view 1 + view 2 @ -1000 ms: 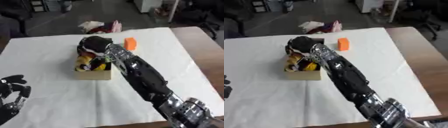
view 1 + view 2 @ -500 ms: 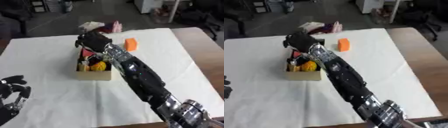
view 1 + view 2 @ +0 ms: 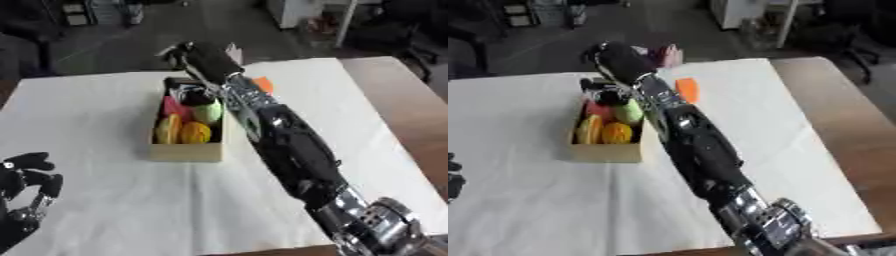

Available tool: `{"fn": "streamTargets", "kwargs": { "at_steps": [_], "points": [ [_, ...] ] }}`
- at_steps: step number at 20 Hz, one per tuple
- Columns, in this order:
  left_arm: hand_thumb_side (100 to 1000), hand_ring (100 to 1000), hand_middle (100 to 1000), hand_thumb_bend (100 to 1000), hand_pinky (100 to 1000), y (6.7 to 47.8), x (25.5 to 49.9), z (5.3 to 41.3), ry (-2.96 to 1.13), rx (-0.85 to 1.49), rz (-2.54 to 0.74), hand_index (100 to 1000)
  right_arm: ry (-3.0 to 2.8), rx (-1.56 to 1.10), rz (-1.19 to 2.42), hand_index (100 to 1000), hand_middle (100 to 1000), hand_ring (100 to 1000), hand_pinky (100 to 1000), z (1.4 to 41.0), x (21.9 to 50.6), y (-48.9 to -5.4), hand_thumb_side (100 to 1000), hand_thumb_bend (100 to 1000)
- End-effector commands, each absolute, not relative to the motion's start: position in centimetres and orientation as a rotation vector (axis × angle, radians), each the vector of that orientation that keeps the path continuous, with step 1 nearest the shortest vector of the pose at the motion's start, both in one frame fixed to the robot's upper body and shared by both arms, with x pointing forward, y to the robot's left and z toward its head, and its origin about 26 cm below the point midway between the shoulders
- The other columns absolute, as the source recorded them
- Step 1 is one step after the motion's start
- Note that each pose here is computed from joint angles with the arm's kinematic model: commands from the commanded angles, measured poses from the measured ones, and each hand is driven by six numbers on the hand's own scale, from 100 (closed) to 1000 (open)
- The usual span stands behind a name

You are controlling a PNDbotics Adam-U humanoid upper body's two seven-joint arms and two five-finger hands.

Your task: Pick up objects on the table and place them in the box.

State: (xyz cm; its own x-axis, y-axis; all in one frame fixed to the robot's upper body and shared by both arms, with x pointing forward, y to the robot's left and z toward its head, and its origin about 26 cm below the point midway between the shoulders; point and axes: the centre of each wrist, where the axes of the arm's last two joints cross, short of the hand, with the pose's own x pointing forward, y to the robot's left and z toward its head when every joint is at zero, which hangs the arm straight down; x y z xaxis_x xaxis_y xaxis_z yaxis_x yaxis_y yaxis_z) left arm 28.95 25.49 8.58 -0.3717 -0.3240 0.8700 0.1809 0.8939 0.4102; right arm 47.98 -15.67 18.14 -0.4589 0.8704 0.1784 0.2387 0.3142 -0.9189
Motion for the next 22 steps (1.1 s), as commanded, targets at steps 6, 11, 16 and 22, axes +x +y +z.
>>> {"fn": "streamTargets", "kwargs": {
  "at_steps": [6, 11, 16, 22],
  "points": [
    [438, 579, 609, 367, 703, 25.7, 29.1, 9.3, -1.901, 0.122, -0.548, 772, -1.496, -1.207, 0.756, 965, 861, 868, 829, 17.5, 50.2, -25.0, 395, 151],
    [438, 579, 608, 367, 704, 25.5, 29.3, 9.8, -1.918, 0.118, -0.56, 772, -1.276, -1.251, 0.753, 979, 915, 920, 901, 15.0, 50.3, -27.8, 526, 273],
    [438, 579, 608, 367, 704, 25.4, 29.3, 10.0, -1.923, 0.118, -0.564, 772, -1.159, -1.28, 0.758, 978, 926, 929, 912, 13.9, 50.2, -28.9, 539, 304],
    [440, 578, 608, 366, 704, 25.3, 29.4, 10.2, -1.929, 0.12, -0.566, 772, -1.023, -1.269, 0.756, 963, 917, 916, 889, 11.8, 49.7, -30.2, 558, 314]
  ]
}}
